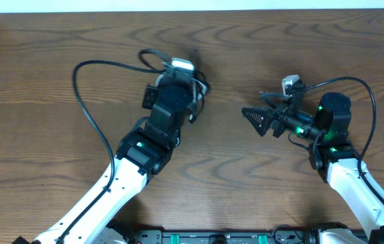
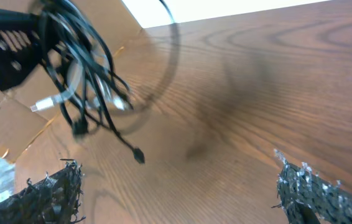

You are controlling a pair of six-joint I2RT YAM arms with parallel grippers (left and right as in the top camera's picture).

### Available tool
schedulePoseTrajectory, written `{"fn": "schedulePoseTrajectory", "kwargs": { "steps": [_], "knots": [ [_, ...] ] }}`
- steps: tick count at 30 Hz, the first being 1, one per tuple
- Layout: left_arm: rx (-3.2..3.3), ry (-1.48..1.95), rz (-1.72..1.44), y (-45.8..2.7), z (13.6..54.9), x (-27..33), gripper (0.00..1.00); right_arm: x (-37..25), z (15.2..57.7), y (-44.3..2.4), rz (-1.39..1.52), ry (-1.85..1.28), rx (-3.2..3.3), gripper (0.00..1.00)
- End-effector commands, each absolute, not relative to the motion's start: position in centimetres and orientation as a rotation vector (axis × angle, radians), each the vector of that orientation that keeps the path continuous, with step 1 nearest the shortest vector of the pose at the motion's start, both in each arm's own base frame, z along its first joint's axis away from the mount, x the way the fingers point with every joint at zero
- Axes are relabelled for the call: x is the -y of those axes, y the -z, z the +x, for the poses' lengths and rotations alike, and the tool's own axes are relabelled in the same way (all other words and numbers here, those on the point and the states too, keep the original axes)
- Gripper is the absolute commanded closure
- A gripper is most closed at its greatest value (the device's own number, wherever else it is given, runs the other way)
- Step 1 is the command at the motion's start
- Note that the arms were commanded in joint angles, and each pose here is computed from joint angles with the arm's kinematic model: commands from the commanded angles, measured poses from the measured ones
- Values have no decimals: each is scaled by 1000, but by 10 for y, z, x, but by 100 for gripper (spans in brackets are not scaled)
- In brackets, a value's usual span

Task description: Untangle cables

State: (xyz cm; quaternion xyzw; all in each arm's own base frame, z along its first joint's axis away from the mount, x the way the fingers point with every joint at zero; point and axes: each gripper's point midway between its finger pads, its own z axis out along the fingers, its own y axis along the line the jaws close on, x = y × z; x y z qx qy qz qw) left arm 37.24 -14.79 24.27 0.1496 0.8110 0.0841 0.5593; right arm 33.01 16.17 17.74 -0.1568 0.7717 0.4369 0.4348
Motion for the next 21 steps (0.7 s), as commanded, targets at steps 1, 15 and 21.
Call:
{"fn": "schedulePoseTrajectory", "kwargs": {
  "steps": [1,15,21],
  "knots": [
    [-1837,-3,781,-243,354,203,92,-169,321,-185,-479,-1134,-1868,2],
    [-1770,147,1119,-223,323,235,92,-184,295,-201,-743,-1204,-1703,26],
    [-1719,240,1243,-218,306,248,92,-189,273,-197,-924,-1229,-1607,25]
  ]
}}
